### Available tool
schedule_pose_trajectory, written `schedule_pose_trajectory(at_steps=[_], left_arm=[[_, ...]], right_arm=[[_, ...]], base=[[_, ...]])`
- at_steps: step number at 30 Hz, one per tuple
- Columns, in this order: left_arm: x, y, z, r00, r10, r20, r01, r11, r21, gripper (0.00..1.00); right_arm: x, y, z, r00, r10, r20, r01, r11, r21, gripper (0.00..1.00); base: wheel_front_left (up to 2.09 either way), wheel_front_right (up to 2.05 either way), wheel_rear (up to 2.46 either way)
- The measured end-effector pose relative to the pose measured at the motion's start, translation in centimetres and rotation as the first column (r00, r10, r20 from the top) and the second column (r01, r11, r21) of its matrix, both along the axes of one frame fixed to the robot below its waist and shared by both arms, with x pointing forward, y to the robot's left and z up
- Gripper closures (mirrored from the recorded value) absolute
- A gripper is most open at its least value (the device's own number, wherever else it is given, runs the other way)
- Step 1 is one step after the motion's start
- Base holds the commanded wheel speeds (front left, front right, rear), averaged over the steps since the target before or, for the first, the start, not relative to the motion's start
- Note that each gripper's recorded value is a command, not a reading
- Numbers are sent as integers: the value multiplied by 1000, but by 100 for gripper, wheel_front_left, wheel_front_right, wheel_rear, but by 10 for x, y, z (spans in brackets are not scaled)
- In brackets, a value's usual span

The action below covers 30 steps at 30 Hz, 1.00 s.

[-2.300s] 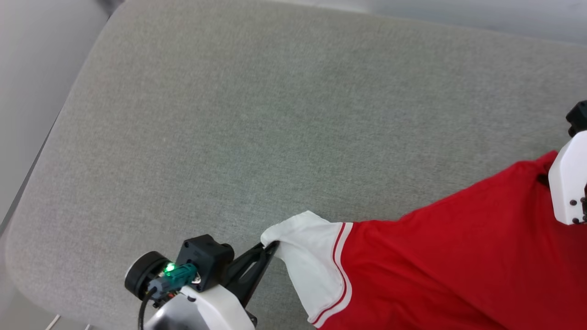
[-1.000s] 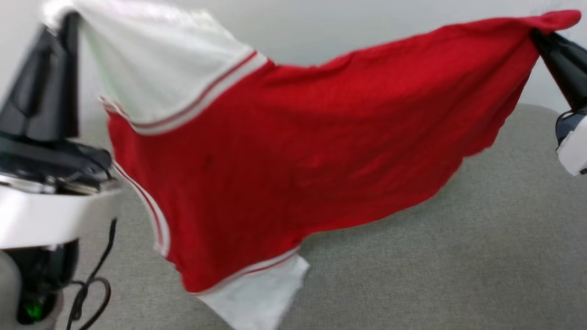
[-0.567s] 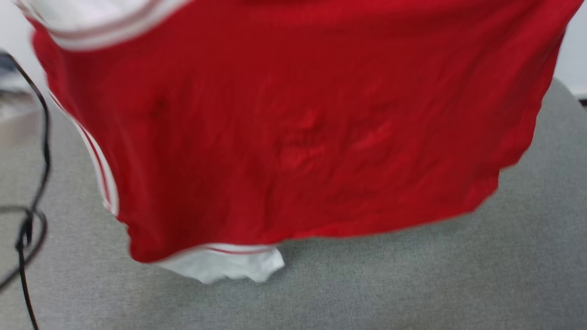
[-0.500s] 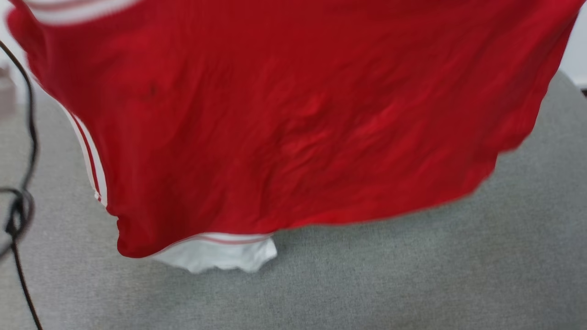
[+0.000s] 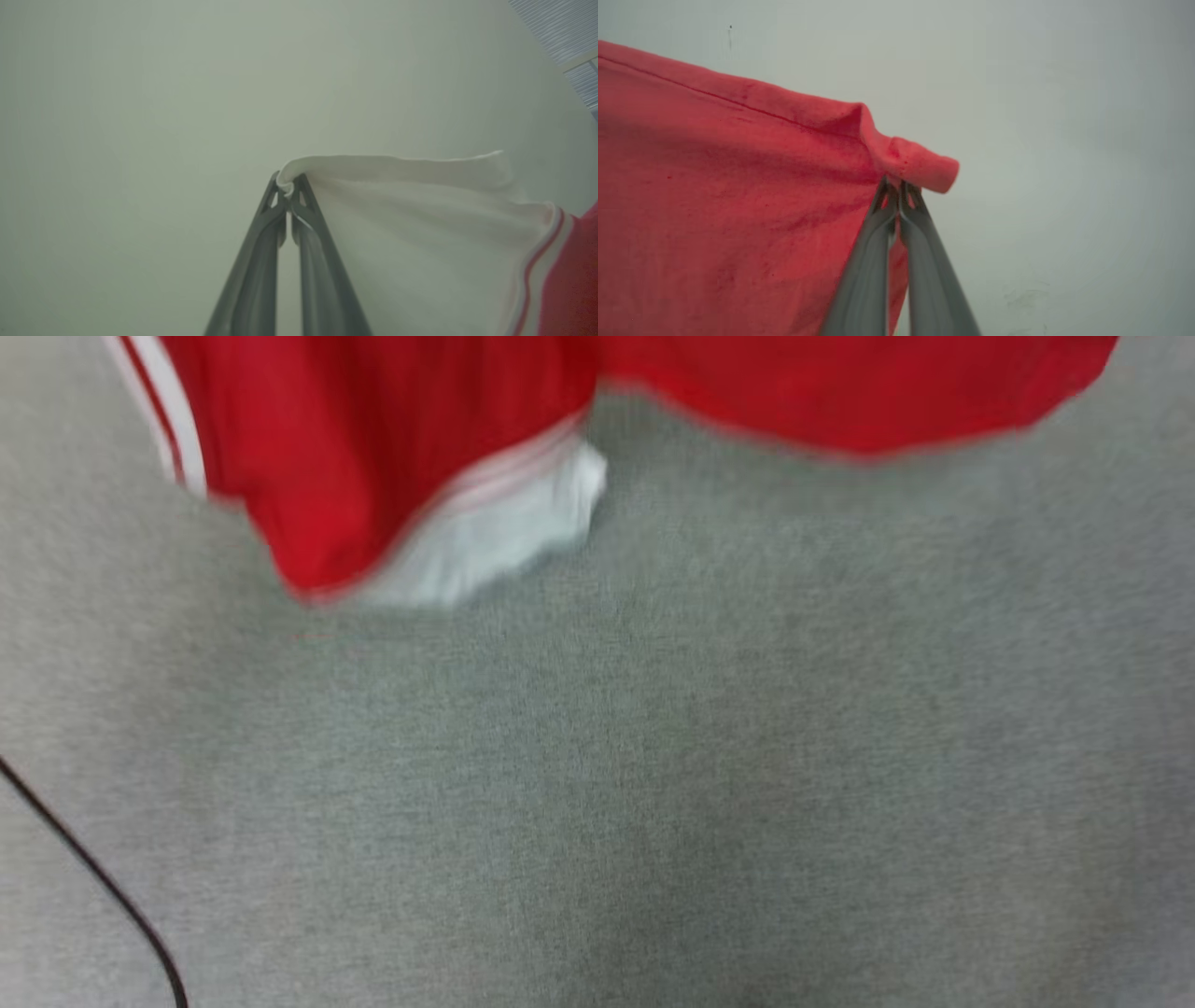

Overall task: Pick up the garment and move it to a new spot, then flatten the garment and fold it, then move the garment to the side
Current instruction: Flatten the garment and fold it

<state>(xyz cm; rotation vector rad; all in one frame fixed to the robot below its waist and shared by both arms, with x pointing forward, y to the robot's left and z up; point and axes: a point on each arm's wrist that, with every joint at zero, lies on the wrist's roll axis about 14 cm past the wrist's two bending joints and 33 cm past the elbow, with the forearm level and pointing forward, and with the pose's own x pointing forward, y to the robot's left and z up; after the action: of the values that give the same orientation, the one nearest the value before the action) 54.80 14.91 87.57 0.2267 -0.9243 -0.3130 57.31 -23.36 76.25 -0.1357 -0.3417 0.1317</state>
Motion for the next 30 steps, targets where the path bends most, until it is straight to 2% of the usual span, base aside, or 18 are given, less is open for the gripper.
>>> schedule_pose_trajectory(at_steps=[2, 6, 8, 11, 15, 18, 21, 25, 26, 27, 30], left_arm=[[37, 1, -6, 999, 30, -18, -30, 999, 13, 100], [83, 9, -15, 996, 81, -45, -80, 997, 6, 100], [104, 14, -24, 992, 105, -70, -105, 994, 6, 100], [129, 22, -38, 986, 135, -103, -135, 991, 2, 100], [153, 26, -66, 974, 154, -164, -154, 988, 14, 100], [164, 26, -93, 965, 154, -211, -152, 988, 25, 100], [172, 22, -140, 942, 143, -304, -133, 990, 52, 100], [171, 17, -203, 895, 124, -429, -106, 992, 67, 100], [171, 17, -203, 895, 124, -429, -106, 992, 67, 100], [164, 15, -229, 870, 110, -481, -92, 994, 61, 100], [148, 13, -261, 834, 85, -546, -76, 996, 39, 100]], right_arm=[[34, 0, -11, 1000, -18, -5, 18, 1000, -14, 100], [76, 2, -27, 999, -30, -11, 30, 999, -17, 100], [95, 0, -37, 999, -37, -23, 37, 999, 16, 100], [119, 3, -57, 998, -25, -59, 31, 996, 88, 100], [140, 13, -80, 996, -14, -84, 22, 995, 93, 100], [151, 22, -108, 992, 6, -128, 8, 994, 109, 100], [156, 32, -145, 977, 52, -206, -8, 978, 206, 100], [149, 47, -197, 951, 78, -299, -23, 983, 183, 100], [149, 47, -197, 951, 78, -299, -23, 983, 183, 100], [141, 50, -217, 938, 91, -334, -28, 981, 191, 100], [124, 49, -244, 918, 101, -384, -22, 979, 205, 100]], base=[[0, 0, 0], [0, 0, 0], [0, 0, 0], [0, 0, 0], [0, 0, 0], [0, 0, 0], [0, 0, 0], [0, 0, 0], [0, 0, 0], [0, 0, 0], [0, 0, 0]])
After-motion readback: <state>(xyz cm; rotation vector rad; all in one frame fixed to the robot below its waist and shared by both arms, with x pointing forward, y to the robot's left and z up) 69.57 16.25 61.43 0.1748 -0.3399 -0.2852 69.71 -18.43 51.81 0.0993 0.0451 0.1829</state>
